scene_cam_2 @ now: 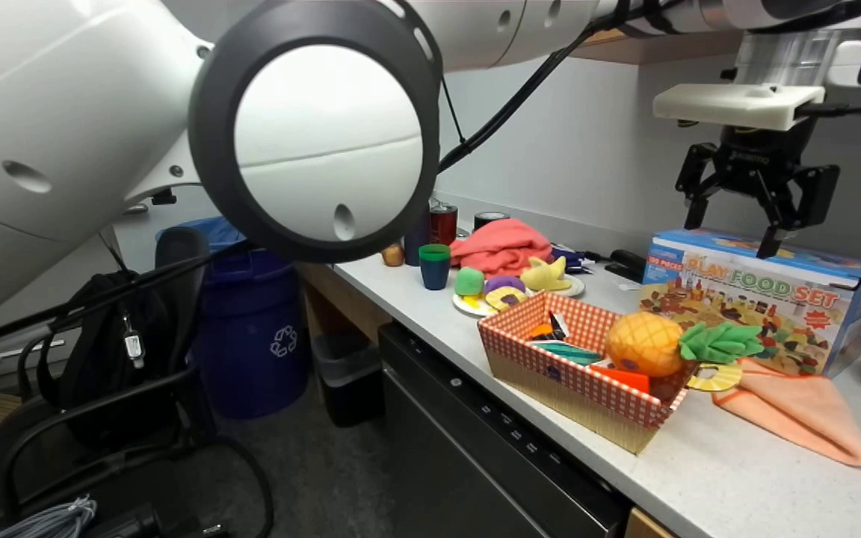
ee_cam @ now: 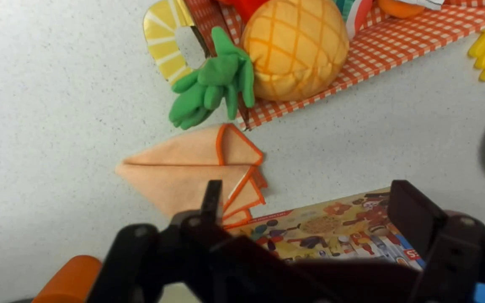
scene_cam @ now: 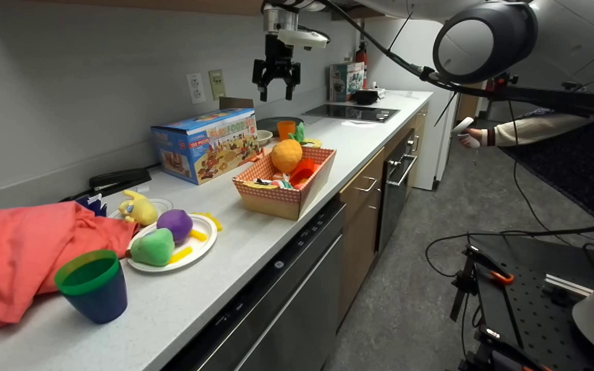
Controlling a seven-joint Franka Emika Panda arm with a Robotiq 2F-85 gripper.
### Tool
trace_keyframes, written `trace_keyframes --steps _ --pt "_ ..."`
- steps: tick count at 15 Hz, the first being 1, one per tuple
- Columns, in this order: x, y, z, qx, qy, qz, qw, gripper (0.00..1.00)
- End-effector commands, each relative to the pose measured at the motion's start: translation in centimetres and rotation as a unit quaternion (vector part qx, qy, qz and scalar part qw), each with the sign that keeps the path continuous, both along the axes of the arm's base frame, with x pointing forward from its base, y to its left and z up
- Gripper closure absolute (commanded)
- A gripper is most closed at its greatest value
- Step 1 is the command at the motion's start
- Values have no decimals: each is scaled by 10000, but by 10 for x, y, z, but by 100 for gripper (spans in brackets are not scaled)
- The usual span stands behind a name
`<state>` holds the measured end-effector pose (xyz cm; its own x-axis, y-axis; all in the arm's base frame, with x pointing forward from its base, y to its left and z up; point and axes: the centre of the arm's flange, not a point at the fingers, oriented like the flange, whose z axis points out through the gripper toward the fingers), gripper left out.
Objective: Pick the stuffed pineapple and put it on the counter
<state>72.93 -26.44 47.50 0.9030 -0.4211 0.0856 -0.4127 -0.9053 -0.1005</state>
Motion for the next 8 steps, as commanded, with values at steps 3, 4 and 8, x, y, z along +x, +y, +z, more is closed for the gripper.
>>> trace_keyframes --steps 3,4,8 --pt "62 -7 15 79 235 165 9996 0" --pt "60 -3 9 136 311 192 9992 0" --pt "50 12 -23 308 725 278 9965 0"
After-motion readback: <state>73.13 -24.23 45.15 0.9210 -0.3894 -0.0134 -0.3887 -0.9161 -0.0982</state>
